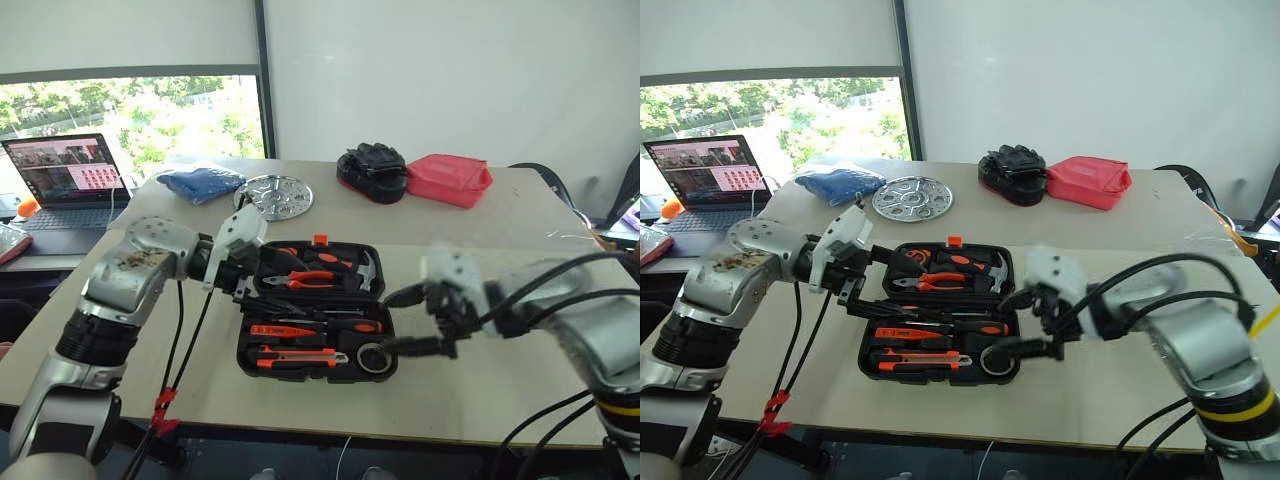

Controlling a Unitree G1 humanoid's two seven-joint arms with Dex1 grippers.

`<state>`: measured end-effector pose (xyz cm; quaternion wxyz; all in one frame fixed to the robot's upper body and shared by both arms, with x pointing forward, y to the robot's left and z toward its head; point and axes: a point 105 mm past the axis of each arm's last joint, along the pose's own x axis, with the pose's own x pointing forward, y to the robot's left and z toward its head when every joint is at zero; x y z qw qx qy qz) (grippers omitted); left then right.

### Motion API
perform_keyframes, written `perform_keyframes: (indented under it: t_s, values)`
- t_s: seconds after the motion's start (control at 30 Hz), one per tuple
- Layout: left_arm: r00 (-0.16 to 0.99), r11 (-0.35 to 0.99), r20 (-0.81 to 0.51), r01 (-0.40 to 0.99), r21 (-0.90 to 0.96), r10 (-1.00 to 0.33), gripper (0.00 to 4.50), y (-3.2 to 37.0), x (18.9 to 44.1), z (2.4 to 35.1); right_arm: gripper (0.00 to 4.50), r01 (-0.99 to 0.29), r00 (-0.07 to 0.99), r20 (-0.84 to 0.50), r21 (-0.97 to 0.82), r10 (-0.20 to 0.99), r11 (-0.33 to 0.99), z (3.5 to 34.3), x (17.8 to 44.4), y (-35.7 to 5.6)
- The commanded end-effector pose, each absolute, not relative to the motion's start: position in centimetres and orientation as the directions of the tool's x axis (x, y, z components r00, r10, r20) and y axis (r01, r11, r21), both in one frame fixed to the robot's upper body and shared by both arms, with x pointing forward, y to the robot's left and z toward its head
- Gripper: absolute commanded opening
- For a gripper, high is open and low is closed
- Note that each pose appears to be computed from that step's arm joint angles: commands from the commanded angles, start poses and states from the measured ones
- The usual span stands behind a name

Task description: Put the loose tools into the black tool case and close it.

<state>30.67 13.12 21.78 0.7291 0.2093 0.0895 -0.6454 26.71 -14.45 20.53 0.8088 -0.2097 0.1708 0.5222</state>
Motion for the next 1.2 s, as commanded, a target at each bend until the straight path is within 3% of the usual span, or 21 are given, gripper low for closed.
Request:
perform_keyframes:
  t_s: [0.03, 0.23, 0.27, 0.3, 0.57, 0.8, 1.2]
  values:
    - [0.334, 0.259, -0.428, 0.940, 0.224, -0.840, 2.71, 17.0, 31.9, 21.0, 2.34, -0.799, 0.589, -0.468, -0.215, 0.659, 0.562, 20.2, 28.5, -18.5]
    - [0.496, 0.428, -0.515, 0.867, 0.254, -0.699, 0.48, 20.4, 33.7, 17.8, 0.23, -0.774, 0.616, -0.496, -0.239, 0.612, 0.586, 17.1, 30.0, -18.9]
    - [0.499, 0.438, -0.524, 0.864, 0.247, -0.690, 0.10, 20.4, 33.9, 17.4, 0.00, -0.777, 0.613, -0.500, -0.242, 0.612, 0.581, 16.6, 30.4, -18.7]
    - [0.500, 0.444, -0.533, 0.863, 0.241, -0.683, 0.02, 20.3, 34.0, 17.0, 0.00, -0.779, 0.611, -0.503, -0.247, 0.611, 0.576, 16.2, 30.8, -18.4]
    - [0.466, 0.443, -0.668, 0.869, 0.221, -0.580, 0.02, 20.6, 34.3, 13.9, 0.00, -0.798, 0.592, -0.535, -0.287, 0.603, 0.529, 13.9, 33.5, -16.2]
    - [0.437, 0.408, -0.691, 0.886, 0.220, -0.576, 0.02, 19.7, 34.2, 12.7, 0.00, -0.822, 0.559, -0.575, -0.294, 0.597, 0.487, 12.3, 34.0, -15.4]
    - [0.263, 0.234, -0.663, 0.963, 0.134, -0.701, 0.02, 16.2, 31.3, 12.0, 0.00, -0.926, 0.377, -0.611, -0.236, 0.696, 0.294, 11.8, 29.6, -13.9]
